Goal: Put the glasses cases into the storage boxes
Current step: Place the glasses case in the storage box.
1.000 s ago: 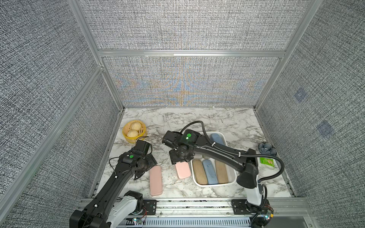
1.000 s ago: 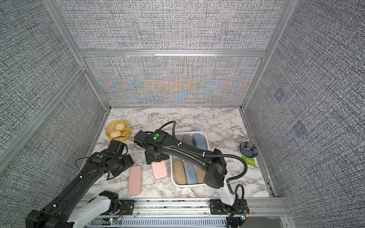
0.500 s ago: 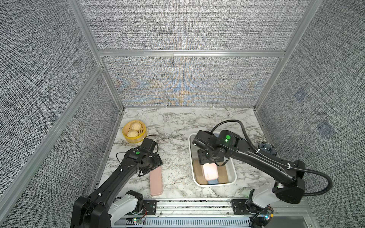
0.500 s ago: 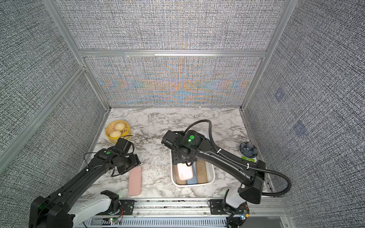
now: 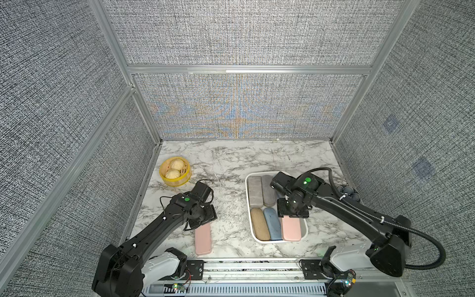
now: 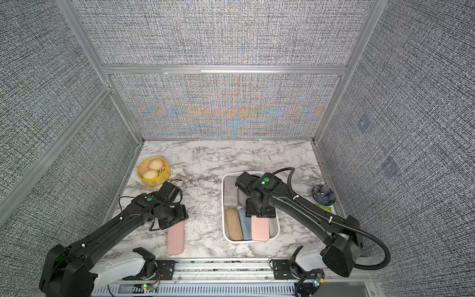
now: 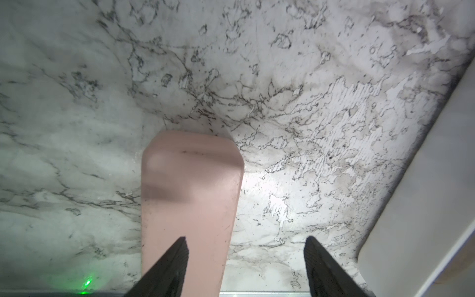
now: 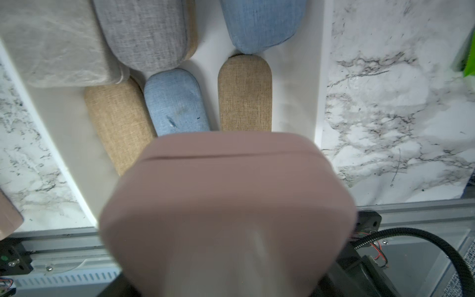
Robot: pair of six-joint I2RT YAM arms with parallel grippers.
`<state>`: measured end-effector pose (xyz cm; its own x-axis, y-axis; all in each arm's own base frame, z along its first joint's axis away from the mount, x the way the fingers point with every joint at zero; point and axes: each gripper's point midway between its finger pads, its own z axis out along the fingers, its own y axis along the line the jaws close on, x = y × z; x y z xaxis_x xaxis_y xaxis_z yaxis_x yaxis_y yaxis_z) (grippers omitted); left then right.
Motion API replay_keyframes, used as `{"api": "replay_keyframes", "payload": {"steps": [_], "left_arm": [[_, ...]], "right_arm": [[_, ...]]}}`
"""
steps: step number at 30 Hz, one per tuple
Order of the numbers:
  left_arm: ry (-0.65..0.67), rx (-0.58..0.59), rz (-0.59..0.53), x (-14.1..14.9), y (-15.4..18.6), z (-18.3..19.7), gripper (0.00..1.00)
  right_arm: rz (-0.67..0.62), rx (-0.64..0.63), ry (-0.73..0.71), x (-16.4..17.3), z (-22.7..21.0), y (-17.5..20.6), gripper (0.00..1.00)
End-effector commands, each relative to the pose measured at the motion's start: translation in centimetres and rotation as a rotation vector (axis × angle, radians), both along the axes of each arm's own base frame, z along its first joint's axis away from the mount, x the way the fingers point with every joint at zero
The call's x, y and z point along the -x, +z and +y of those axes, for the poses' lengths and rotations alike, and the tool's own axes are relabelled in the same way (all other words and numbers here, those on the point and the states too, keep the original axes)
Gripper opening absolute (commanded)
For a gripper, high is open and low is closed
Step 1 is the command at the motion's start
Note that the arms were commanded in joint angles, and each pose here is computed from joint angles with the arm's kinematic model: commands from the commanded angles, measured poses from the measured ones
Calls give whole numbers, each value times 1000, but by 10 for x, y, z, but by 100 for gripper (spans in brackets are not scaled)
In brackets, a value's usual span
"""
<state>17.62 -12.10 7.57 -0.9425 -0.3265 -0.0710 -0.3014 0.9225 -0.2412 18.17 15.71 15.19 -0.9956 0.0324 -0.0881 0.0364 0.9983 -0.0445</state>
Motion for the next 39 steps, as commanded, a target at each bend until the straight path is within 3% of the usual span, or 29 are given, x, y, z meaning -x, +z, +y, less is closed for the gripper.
{"api": "replay_keyframes", "payload": {"steps": [1, 12, 23, 28, 30, 31, 32, 39], "left_arm": [[15, 10, -7, -3, -1, -2, 73], [22, 3, 9, 1, -9, 0, 73], [28, -4, 21, 3, -14, 1, 73], [40, -11, 40, 7, -19, 3, 78], [44, -14, 45, 8, -21, 4, 80], [45, -14, 47, 8, -20, 4, 85], [46, -15, 50, 9, -21, 4, 99], [46, -27, 73, 17, -25, 6, 99]], "right_arm": [[66, -46, 41, -5, 9, -14, 54], [222, -15, 123, -14, 14, -57, 53], [254, 96, 134, -25, -7, -74, 53], [252, 128, 135, -29, -10, -84, 54], [239, 135, 137, -32, -10, -85, 61], [235, 132, 136, -33, -9, -85, 67], [232, 133, 137, -34, -9, -85, 72], [200, 128, 124, -32, -11, -72, 89]]}}
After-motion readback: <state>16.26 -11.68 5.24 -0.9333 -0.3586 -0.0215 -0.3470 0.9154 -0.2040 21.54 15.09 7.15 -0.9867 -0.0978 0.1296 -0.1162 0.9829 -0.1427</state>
